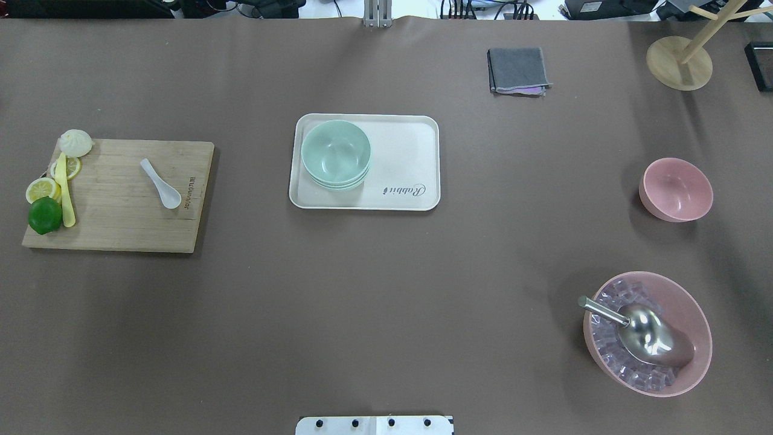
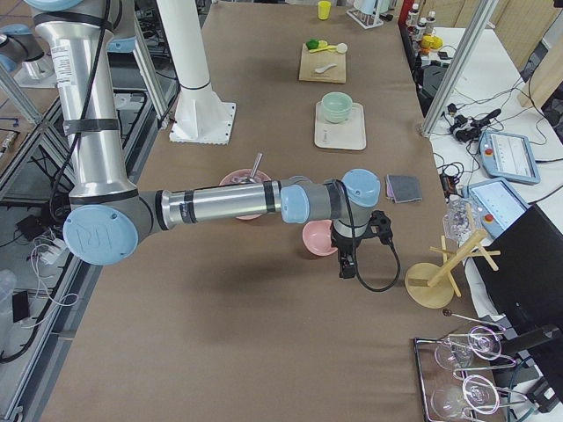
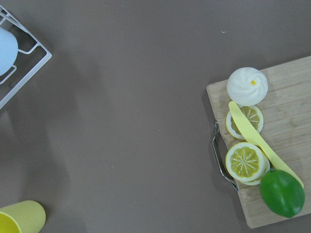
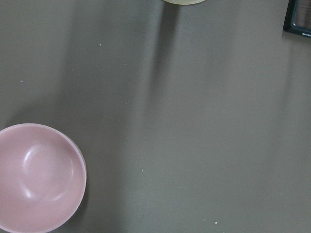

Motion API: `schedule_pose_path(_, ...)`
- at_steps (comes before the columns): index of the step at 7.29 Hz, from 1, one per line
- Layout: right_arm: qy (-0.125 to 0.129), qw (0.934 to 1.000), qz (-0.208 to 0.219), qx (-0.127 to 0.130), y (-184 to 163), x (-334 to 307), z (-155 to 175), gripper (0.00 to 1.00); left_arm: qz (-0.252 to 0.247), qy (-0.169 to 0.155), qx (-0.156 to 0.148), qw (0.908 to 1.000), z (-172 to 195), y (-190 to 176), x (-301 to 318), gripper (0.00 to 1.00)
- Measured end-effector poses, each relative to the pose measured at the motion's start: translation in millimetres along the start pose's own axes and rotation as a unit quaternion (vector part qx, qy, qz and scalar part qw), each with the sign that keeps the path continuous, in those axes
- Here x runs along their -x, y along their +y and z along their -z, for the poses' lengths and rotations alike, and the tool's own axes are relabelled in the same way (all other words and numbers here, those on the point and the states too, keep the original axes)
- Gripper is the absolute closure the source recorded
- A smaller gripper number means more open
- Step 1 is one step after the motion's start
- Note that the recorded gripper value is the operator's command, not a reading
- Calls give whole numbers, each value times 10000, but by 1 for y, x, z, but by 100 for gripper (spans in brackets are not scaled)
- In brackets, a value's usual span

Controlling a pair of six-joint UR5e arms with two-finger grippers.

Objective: Stack pink bowl on green and place spoon

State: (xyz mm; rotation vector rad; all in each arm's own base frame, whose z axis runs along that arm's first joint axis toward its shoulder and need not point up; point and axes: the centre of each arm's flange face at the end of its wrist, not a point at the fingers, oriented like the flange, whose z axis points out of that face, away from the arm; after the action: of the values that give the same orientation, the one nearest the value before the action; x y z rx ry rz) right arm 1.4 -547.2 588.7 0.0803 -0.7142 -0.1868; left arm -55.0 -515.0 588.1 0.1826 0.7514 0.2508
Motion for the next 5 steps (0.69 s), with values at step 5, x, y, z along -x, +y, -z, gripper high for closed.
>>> schedule_pose_path(5,-84,10000,17,-6,6,2,0,0,-55,1,-60,10000,-7,42,0,2)
